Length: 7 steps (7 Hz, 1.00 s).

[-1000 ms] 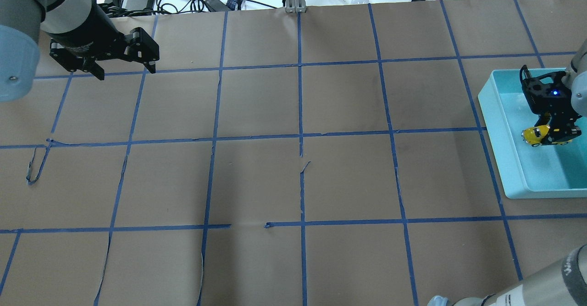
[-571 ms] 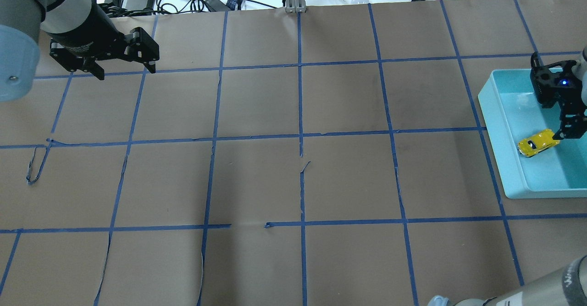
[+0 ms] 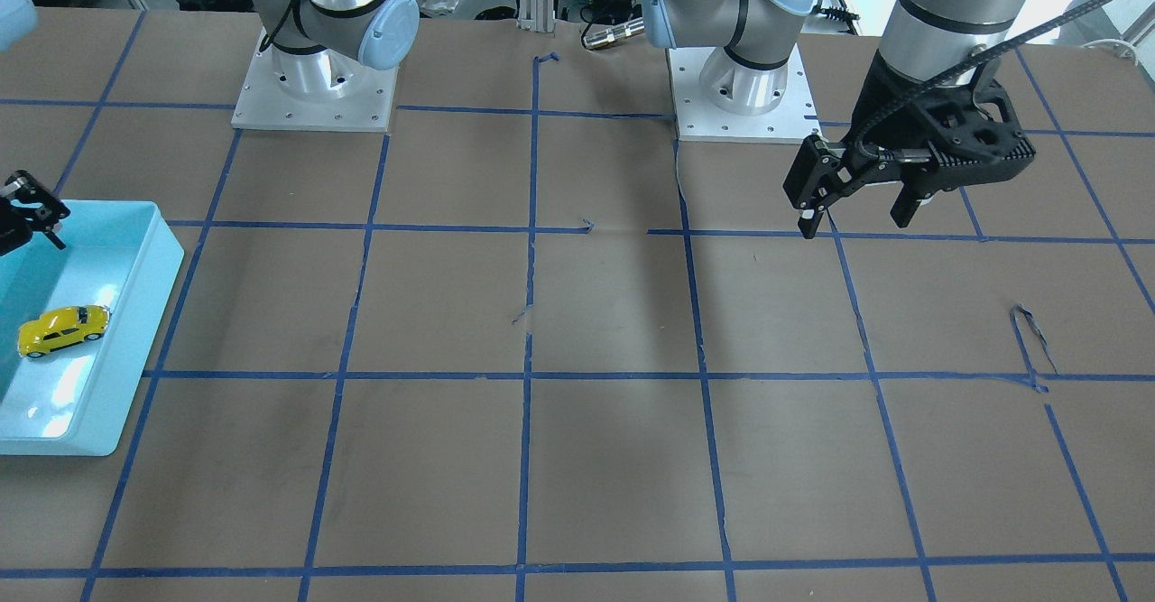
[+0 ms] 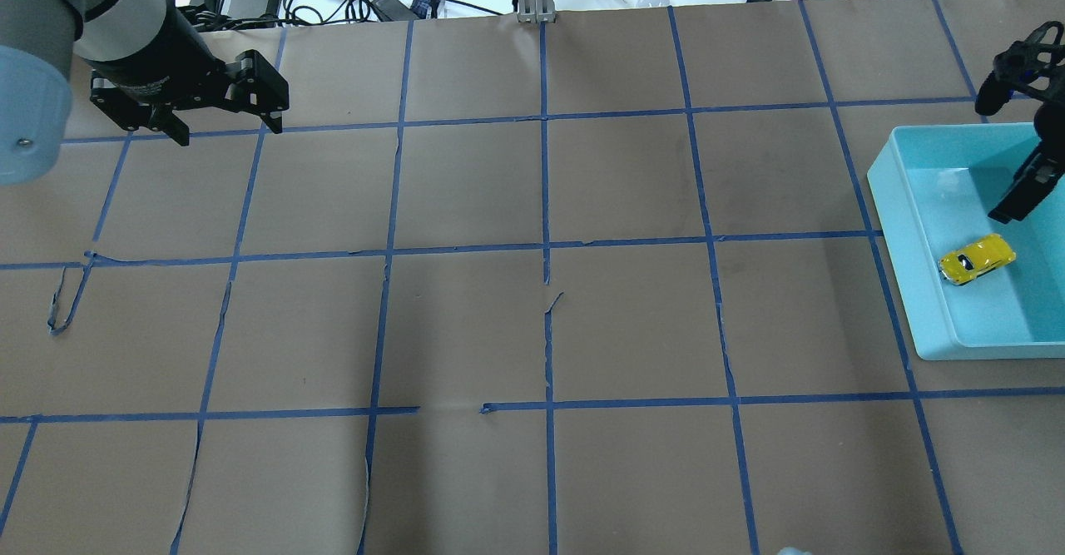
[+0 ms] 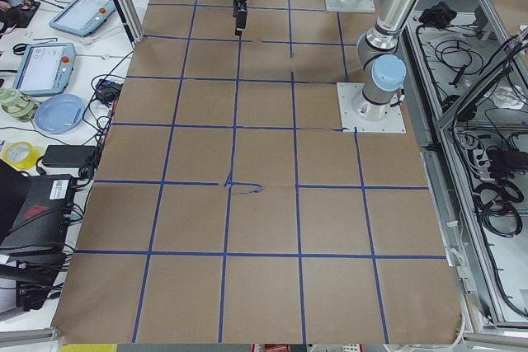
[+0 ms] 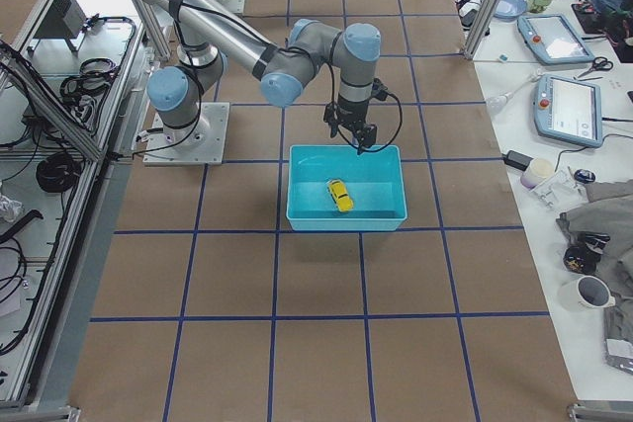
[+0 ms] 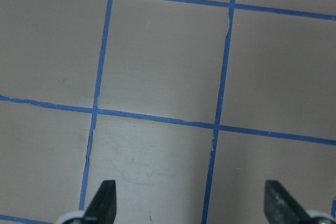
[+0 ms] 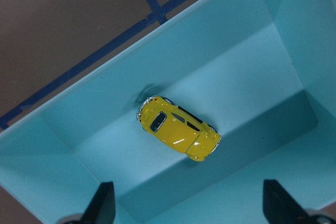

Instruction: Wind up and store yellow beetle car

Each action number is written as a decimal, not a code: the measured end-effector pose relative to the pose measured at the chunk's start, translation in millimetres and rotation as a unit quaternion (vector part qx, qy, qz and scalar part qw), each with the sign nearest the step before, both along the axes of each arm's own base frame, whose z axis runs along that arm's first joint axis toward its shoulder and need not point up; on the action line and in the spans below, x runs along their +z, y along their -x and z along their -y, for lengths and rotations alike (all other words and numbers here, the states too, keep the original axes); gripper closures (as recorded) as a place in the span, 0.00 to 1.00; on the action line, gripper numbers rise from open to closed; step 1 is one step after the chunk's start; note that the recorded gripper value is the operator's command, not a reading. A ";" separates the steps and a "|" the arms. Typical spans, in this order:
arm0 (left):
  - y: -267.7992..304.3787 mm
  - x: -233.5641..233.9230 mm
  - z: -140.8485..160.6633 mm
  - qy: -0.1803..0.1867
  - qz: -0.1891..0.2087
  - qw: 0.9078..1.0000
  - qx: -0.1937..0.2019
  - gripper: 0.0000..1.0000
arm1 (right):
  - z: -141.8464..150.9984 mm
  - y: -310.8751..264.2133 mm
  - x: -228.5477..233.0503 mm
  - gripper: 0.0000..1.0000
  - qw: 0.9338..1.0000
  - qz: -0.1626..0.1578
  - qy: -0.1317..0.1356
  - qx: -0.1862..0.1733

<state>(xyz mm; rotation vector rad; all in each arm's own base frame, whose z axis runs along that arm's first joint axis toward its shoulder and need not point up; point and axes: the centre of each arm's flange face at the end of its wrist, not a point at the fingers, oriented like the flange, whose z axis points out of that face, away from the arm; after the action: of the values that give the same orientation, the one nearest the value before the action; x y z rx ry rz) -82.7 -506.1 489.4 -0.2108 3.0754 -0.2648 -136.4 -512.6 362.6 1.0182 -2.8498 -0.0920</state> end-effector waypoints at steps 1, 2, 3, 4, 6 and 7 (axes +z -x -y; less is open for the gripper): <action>0.0 0.3 0.0 0.000 0.000 1.000 0.000 0.00 | -1.4 -26.1 12.4 0.00 0.996 0.024 0.011 -0.090; 0.2 0.4 0.0 0.000 0.000 1.000 0.000 0.00 | 0.2 -57.7 24.7 0.00 0.984 0.043 0.017 -0.170; 0.6 0.2 -0.1 0.000 -0.001 1.000 -0.001 0.00 | 4.2 -96.4 31.5 0.00 0.973 0.053 0.020 -0.225; 0.8 0.0 -0.2 0.000 -0.001 1.000 -0.001 0.00 | 6.3 -139.1 34.9 0.00 0.963 0.055 0.024 -0.263; 0.9 -0.6 -0.3 0.000 -0.001 1.000 -0.001 0.00 | -3.2 -204.6 49.1 0.00 0.940 0.057 0.041 -0.334; 0.9 -0.6 -0.3 0.000 -0.001 1.000 -0.001 0.00 | -13.8 -216.8 61.5 0.00 0.932 0.059 0.048 -0.353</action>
<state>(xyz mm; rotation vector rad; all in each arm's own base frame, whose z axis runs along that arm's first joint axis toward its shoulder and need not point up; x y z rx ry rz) -83.6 -505.7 488.8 -0.2085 3.0772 -0.2634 80.4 -498.8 424.1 -0.0628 -3.1339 0.0502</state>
